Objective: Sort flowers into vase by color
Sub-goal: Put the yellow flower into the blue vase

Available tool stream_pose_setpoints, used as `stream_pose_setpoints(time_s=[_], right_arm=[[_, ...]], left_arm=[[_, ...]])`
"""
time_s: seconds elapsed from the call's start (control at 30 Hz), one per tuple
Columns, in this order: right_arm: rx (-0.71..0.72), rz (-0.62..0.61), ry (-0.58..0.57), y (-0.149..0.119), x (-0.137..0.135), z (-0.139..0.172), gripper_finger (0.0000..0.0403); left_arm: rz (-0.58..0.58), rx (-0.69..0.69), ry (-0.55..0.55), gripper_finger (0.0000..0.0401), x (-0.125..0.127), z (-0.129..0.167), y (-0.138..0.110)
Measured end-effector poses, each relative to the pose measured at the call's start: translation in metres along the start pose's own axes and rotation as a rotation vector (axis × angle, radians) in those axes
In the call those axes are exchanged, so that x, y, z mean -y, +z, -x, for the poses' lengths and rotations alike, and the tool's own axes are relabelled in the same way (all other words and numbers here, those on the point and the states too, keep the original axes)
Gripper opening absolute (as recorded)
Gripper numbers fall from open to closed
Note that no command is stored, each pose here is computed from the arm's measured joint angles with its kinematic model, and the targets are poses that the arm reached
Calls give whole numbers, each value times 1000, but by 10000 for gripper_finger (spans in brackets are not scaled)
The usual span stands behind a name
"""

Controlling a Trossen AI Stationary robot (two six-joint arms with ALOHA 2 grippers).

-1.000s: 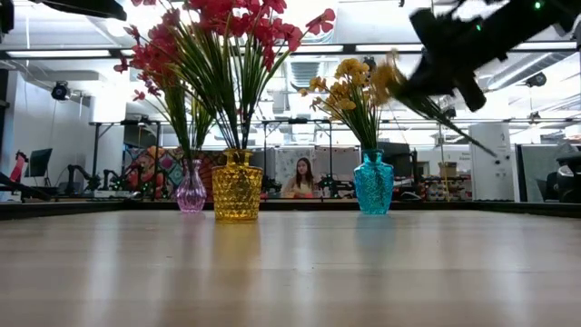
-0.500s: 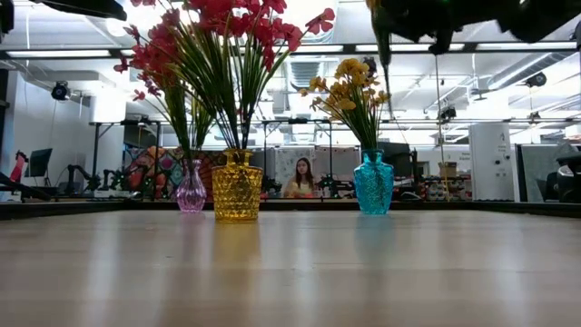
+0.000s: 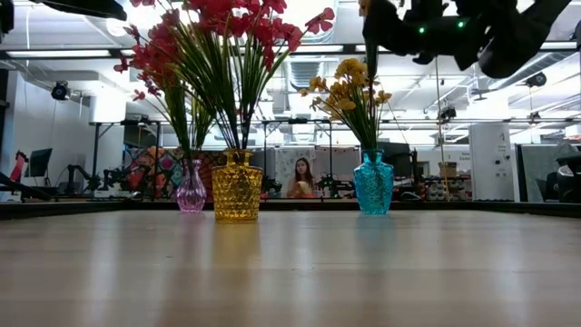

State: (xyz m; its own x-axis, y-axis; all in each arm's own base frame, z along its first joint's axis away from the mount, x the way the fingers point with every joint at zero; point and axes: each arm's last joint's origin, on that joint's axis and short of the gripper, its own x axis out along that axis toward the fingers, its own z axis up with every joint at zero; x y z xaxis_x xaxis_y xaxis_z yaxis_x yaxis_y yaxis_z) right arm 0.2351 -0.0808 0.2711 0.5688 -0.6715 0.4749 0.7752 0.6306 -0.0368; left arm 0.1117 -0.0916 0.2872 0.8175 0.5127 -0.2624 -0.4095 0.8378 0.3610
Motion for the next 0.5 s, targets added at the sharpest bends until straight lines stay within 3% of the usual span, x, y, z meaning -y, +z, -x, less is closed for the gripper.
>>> stream_pose_setpoints(time_s=[0.5], right_arm=[[-17, 80, -72, -27, 12, -10, 31]], left_arm=[[-5, 0, 0, 272, 0, 0, 0]])
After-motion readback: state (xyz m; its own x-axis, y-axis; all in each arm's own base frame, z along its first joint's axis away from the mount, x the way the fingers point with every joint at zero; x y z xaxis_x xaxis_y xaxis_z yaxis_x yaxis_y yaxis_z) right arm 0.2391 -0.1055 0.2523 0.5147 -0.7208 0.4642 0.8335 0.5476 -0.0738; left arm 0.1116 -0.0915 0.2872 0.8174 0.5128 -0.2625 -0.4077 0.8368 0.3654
